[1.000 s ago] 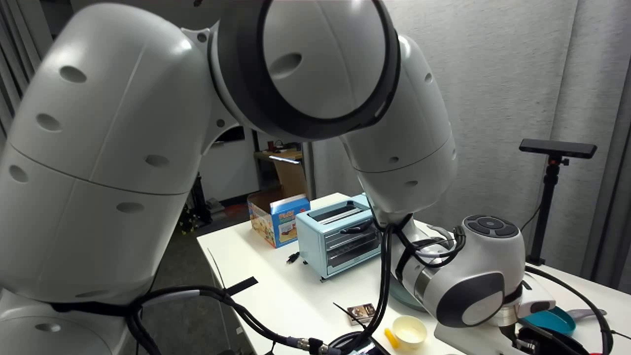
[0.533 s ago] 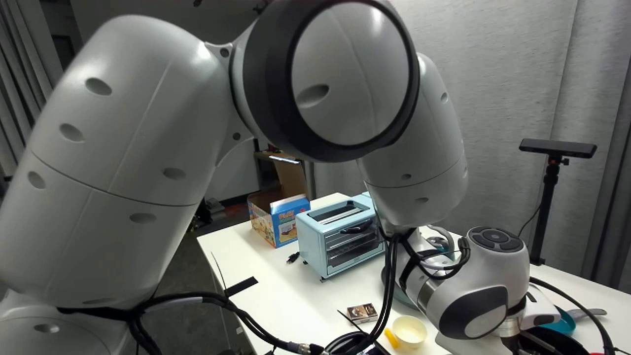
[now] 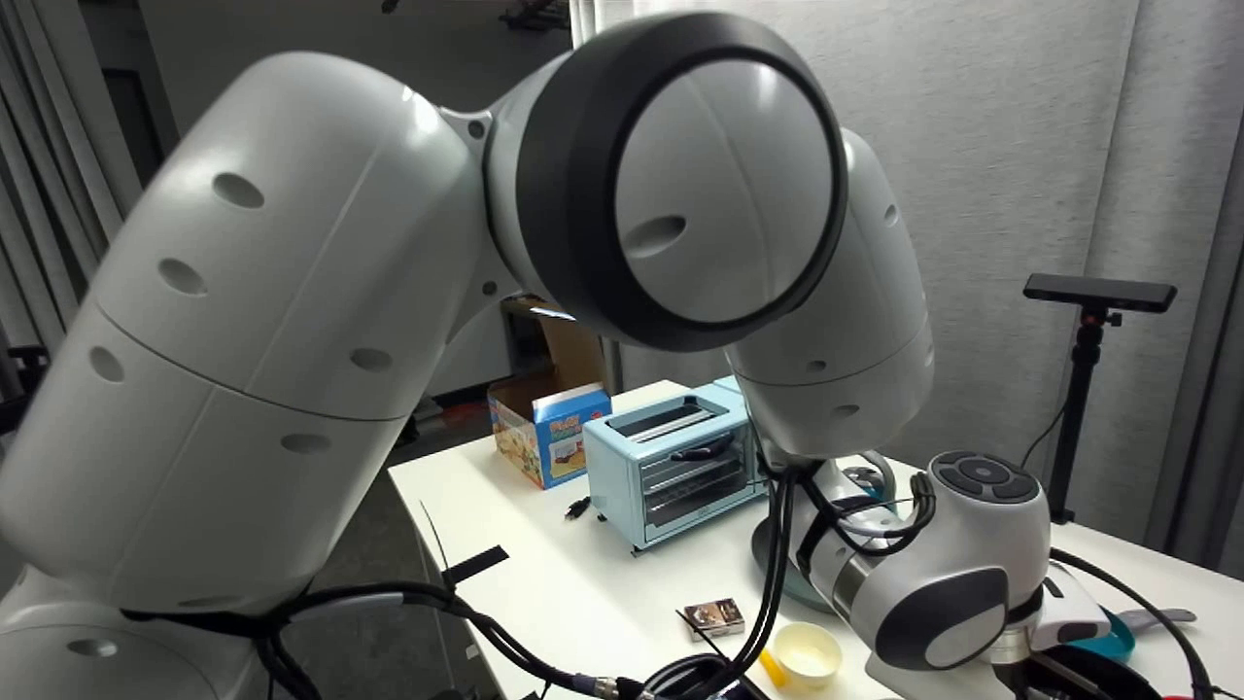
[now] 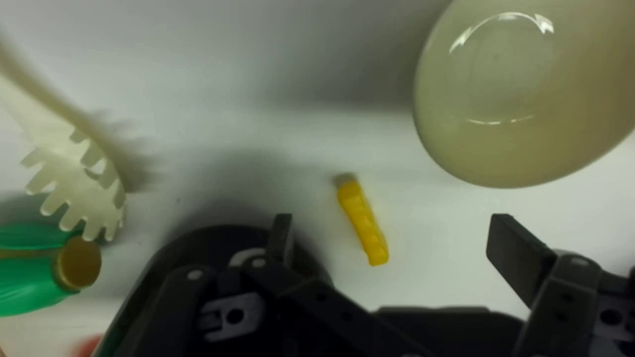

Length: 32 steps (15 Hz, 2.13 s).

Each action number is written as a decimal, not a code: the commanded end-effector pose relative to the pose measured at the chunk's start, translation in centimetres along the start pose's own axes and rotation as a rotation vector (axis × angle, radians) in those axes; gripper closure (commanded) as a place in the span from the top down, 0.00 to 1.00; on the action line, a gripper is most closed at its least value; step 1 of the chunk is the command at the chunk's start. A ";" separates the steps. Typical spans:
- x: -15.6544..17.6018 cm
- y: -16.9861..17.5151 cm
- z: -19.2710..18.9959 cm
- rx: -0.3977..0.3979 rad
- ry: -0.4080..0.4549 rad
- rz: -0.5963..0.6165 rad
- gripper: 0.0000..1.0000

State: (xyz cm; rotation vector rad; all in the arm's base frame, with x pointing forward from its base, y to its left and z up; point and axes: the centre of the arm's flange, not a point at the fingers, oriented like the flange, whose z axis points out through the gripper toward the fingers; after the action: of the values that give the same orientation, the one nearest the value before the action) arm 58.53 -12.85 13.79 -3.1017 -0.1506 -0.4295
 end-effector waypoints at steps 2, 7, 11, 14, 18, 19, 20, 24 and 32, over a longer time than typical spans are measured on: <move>0.6 0.8 1.2 -0.003 0.027 0.034 1.00; 0.7 0.9 2.5 -0.001 0.016 0.042 1.00; 0.8 0.9 3.2 -0.001 0.010 0.041 0.79; 1.0 1.1 3.3 -0.004 0.012 0.042 0.59; 1.4 1.2 3.0 -0.007 0.017 0.043 0.25; 1.5 1.3 2.9 -0.008 0.020 0.045 0.16; 1.6 1.2 2.7 -0.009 0.023 0.045 0.09; 1.6 0.5 2.0 -0.013 0.025 0.027 0.03; 1.8 -4.6 0.7 -0.013 0.019 -0.123 0.03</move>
State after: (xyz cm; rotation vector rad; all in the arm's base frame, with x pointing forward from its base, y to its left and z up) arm 60.82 -9.77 12.39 -3.0939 -0.2691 -0.4416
